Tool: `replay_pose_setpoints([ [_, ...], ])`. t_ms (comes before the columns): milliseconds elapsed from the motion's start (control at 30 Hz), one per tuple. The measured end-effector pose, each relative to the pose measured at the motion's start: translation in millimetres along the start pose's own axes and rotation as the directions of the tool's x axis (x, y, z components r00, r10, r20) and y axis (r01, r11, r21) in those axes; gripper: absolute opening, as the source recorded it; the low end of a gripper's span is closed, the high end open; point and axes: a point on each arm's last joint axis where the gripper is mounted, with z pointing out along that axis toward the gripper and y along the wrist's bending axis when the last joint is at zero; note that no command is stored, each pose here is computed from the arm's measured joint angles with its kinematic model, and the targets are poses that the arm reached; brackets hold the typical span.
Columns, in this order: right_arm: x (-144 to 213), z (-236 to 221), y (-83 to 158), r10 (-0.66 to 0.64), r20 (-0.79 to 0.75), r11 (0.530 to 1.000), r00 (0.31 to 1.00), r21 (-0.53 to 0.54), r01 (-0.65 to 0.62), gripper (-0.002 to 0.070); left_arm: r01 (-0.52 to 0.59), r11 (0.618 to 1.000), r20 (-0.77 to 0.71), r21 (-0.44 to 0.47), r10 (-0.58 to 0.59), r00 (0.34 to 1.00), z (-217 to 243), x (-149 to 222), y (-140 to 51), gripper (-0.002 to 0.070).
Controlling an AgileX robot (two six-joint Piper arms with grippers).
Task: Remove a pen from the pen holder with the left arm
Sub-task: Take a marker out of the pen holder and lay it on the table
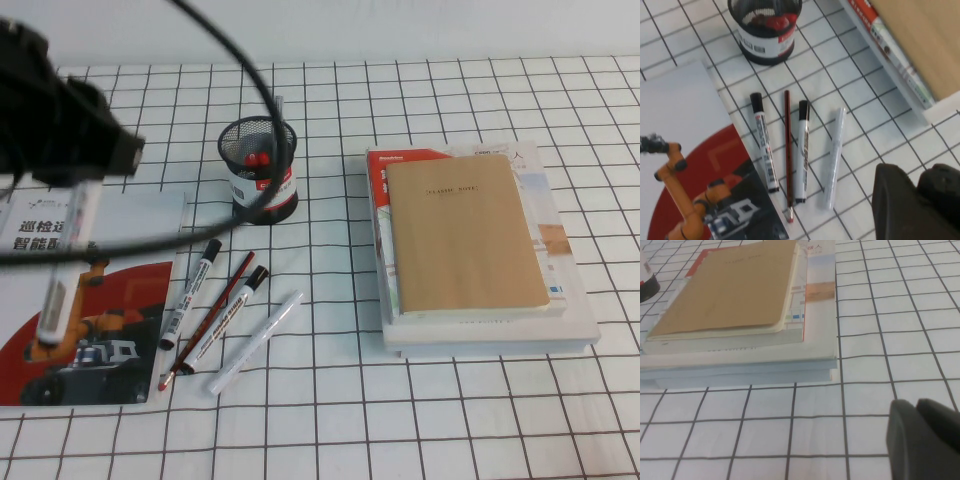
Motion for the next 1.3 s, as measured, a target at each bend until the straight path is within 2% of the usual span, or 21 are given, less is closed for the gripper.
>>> replay_pose_setpoints([
  [200,0,0,0,0.000,0.000,1.000,1.000,0.000,0.000,-0.0014,0.044,0.999,-0.093,0.010,-0.043,0.995,19,37,-3.7,0.0094],
  [333,0,0,0,0.000,0.000,1.000,1.000,0.000,0.000,-0.0015,0.067,0.997,-0.155,0.025,-0.062,0.986,41,46,-3.3,0.0094],
  [500,0,0,0,0.000,0.000,1.000,1.000,0.000,0.000,-0.0014,0.053,0.997,-0.207,0.059,-0.040,0.977,76,39,-5.0,0.0094],
  [767,0,0,0,0.000,0.000,1.000,1.000,0.000,0.000,-0.0014,-0.101,0.991,-0.271,0.091,0.123,0.955,146,31,-26.7,0.0094],
  [933,0,0,0,0.000,0.000,1.000,1.000,0.000,0.000,-0.0014,-0.158,0.985,-0.328,0.073,0.173,0.929,180,27,-24.9,0.0094],
  [1300,0,0,0,0.000,0.000,1.000,1.000,0.000,0.000,-0.0014,-0.184,0.980,-0.337,0.082,0.201,0.920,217,6,-23.8,0.0094],
])
